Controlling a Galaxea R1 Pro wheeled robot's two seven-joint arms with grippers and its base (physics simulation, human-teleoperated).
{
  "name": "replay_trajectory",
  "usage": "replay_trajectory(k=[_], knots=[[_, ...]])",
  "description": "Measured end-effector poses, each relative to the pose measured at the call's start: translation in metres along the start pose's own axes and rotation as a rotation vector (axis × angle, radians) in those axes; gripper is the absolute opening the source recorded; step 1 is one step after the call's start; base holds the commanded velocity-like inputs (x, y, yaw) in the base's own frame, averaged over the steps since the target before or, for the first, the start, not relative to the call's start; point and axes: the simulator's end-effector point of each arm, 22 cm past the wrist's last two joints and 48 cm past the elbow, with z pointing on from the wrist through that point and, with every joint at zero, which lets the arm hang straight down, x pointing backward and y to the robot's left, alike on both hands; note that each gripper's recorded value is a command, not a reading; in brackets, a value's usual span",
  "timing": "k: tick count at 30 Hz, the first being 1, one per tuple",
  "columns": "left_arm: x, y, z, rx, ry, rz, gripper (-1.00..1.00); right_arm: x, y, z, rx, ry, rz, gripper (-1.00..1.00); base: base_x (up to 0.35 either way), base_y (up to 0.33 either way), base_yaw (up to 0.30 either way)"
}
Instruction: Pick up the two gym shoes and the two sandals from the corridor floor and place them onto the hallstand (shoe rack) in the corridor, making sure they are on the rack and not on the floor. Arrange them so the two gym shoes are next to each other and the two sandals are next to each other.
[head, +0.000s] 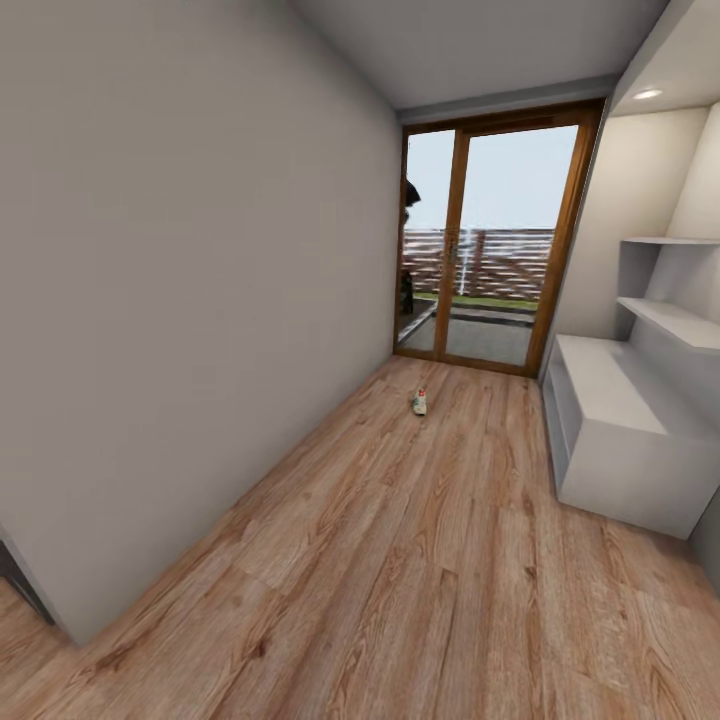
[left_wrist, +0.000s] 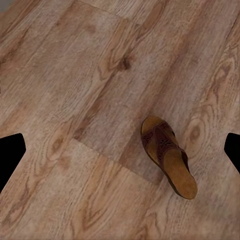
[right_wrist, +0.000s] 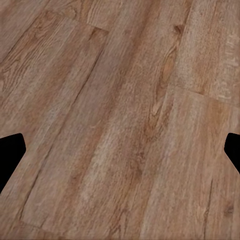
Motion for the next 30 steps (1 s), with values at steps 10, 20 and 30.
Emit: replay_trajectory(k=[10,20,30], knots=[[0.0000,0.0000,0.0000,0.000,0.000,0.000,1.00,0.0000,-0.0003,0.0000,0.001,0.000,0.000,1.00,0.000,0.007,0.000],[0.0000,-0.0002,0.0000,0.000,0.000,0.000,1.00,-0.0001,-0.0003,0.0000,0.001,-0.001,0.000,1.00,0.000,0.001,0.000],[0.0006,-0.0011,-0.0001,0.002,0.001,0.001,1.00,-0.0001,-0.0003,0.0000,0.001,-0.001,-0.001,1.00,0.000,0.000,0.000]])
